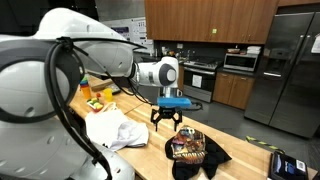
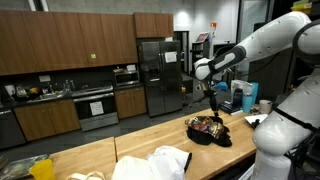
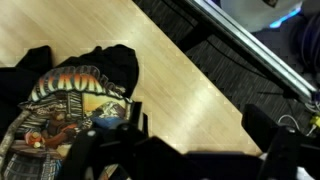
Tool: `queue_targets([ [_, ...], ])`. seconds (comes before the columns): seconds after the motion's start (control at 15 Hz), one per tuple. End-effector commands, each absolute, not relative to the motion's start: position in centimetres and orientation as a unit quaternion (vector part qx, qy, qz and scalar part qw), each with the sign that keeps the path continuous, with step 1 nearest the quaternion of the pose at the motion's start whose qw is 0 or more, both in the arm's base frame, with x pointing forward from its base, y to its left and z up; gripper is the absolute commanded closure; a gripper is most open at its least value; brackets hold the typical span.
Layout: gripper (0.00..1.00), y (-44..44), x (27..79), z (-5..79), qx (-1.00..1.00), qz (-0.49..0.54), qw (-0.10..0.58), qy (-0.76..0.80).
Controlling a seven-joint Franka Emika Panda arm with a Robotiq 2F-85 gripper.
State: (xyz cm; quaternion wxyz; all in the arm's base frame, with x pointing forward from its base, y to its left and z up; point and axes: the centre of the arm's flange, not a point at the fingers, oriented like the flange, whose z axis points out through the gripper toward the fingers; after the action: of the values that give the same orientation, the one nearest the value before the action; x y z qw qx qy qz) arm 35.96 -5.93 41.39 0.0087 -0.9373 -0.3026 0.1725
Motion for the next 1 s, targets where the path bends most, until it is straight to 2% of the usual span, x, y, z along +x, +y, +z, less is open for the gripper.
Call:
queue_targets([
  [0.0,0.00,-6.8,35.6,41.5,-0.932,0.174,0.008,-0.318],
  [0.4,0.00,-7.7,36.7,39.6,-0.947,0.143,-0.008,-0.289],
  [0.67,0.00,-9.4,39.7,35.8,-0.974,0.066,-0.060,-0.209],
  [0.93,0.00,-10.3,41.8,33.4,-0.988,-0.035,-0.067,-0.134],
])
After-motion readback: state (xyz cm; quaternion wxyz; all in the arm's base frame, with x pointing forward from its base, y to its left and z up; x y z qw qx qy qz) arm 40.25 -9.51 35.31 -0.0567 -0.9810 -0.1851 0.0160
